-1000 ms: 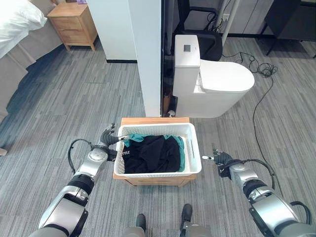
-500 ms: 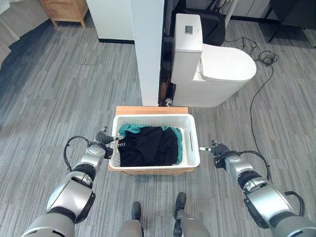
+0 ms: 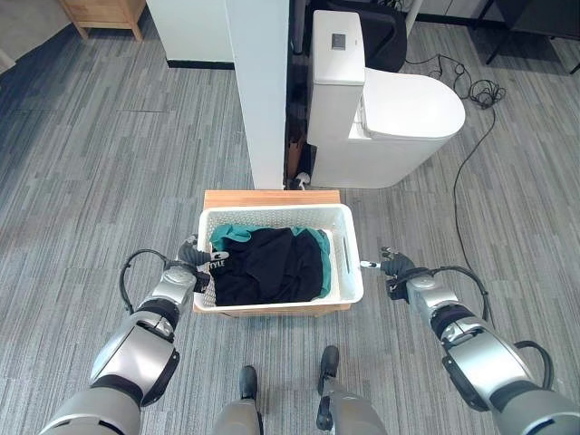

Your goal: Grab the laundry basket,head to the washer,open it,put in the laundry and shut it.

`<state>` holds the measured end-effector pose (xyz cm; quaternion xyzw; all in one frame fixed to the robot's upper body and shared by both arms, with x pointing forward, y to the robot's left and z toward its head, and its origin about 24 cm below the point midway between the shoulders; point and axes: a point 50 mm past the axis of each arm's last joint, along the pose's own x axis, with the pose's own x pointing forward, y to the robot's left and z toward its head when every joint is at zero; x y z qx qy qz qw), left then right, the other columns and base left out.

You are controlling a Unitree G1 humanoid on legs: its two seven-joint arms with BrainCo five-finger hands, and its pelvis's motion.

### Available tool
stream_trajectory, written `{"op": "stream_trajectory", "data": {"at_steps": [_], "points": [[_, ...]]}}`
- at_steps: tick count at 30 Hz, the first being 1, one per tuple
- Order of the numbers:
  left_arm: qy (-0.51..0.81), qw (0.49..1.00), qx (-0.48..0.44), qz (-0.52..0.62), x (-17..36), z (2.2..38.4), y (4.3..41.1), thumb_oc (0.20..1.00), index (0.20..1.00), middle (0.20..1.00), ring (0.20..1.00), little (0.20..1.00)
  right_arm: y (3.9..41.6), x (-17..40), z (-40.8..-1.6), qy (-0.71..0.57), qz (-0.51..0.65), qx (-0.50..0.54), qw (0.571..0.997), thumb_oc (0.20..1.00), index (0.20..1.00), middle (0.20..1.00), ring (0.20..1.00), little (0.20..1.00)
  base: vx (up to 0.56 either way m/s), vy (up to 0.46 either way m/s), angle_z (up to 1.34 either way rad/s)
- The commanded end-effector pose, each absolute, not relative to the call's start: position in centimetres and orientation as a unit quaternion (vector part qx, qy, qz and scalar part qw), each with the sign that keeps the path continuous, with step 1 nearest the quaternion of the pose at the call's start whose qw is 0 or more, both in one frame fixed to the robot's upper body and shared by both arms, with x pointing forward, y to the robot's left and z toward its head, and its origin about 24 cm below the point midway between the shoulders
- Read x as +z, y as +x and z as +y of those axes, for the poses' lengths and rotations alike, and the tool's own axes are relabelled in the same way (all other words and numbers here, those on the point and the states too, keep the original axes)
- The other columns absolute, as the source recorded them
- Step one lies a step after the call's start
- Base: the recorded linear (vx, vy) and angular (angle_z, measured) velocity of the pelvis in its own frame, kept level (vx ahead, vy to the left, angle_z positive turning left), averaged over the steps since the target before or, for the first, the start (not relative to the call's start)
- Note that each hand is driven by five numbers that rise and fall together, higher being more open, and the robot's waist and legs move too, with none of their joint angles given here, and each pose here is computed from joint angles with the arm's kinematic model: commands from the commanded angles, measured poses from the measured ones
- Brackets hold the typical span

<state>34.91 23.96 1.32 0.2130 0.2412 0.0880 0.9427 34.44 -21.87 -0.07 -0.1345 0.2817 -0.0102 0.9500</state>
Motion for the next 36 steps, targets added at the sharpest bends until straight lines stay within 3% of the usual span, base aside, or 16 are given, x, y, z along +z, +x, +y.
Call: {"op": "stream_trajectory", "data": {"at_steps": [1, 36], "points": [[0.234, 0.947, 0.097, 0.200, 4.2, 23.2, 37.0, 1.000, 1.000, 1.000, 1.000, 1.000, 36.6, 2.8, -21.1, -0.156, 0.232, -0.011, 0.960, 1.000, 1.000, 1.000, 1.000, 1.000, 0.00, 0.000, 0.00], [0.267, 0.948, 0.031, 0.170, 4.2, 18.3, 37.9, 1.000, 1.000, 1.000, 1.000, 1.000, 37.5, 4.4, -21.8, -0.109, 0.217, -0.066, 0.968, 1.000, 1.000, 1.000, 1.000, 1.000, 0.01, 0.001, 0.03]]}}
